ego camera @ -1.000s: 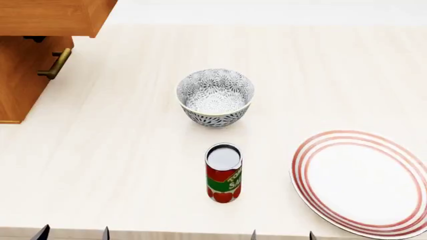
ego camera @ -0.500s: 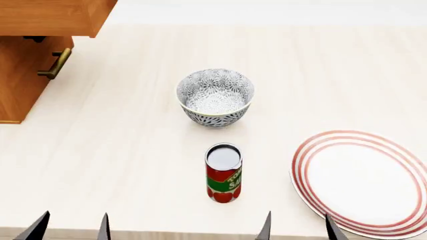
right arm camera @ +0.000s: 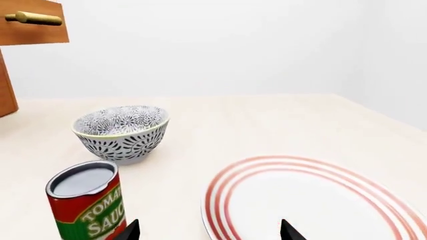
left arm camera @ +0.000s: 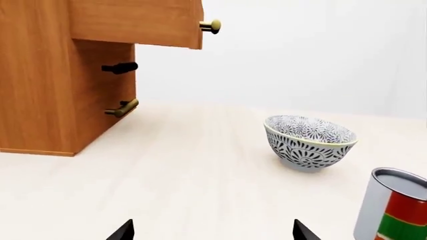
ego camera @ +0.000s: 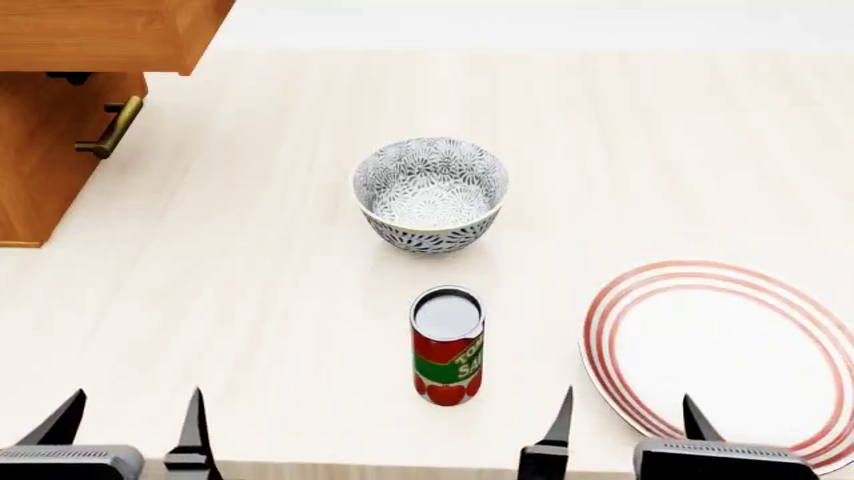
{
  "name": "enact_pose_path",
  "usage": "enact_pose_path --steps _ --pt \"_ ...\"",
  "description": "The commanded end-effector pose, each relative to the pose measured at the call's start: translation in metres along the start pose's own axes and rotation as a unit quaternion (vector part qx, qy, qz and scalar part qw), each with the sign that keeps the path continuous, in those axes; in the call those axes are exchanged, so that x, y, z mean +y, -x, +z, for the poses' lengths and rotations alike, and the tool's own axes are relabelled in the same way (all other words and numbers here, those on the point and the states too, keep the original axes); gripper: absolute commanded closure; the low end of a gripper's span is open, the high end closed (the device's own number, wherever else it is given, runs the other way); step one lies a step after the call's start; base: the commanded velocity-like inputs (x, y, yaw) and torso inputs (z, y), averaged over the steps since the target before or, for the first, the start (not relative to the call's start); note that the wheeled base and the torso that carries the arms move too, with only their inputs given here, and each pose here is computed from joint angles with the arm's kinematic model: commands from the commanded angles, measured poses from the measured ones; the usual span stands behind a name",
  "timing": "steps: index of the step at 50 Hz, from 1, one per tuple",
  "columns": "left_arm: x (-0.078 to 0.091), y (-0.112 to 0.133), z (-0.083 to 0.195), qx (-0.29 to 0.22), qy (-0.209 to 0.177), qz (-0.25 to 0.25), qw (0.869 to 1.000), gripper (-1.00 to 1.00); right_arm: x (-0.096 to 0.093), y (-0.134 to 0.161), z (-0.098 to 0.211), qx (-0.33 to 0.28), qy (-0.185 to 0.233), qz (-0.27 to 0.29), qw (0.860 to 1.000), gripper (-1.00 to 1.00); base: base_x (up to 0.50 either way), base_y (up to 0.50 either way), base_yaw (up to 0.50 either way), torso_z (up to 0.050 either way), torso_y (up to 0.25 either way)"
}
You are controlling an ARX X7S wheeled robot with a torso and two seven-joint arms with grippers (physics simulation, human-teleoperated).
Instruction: Put the bowl on the plate.
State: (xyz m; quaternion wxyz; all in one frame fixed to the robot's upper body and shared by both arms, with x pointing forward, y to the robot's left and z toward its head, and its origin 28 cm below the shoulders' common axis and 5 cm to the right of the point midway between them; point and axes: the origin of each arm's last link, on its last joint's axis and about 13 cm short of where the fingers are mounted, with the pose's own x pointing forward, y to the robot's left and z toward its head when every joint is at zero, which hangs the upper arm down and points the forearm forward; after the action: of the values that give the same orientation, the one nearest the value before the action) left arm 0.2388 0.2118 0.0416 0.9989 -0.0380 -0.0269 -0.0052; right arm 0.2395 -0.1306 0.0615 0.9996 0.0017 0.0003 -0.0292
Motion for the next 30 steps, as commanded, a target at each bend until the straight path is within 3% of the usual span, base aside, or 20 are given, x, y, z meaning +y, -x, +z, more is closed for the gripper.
enact_pose_path --steps 1,30 --pt "0.002 -0.002 0.003 -0.003 0.007 0.000 1.000 -1.00 -0.003 -0.002 0.007 -0.006 -0.011 0.012 1.000 -1.00 0.00 0.00 0.00 0.000 0.000" --pt "0.007 -0.001 0.002 -0.010 0.008 0.005 1.000 -1.00 -0.008 -0.002 0.018 -0.011 0.009 0.008 1.000 -1.00 0.08 0.00 0.00 0.000 0.000"
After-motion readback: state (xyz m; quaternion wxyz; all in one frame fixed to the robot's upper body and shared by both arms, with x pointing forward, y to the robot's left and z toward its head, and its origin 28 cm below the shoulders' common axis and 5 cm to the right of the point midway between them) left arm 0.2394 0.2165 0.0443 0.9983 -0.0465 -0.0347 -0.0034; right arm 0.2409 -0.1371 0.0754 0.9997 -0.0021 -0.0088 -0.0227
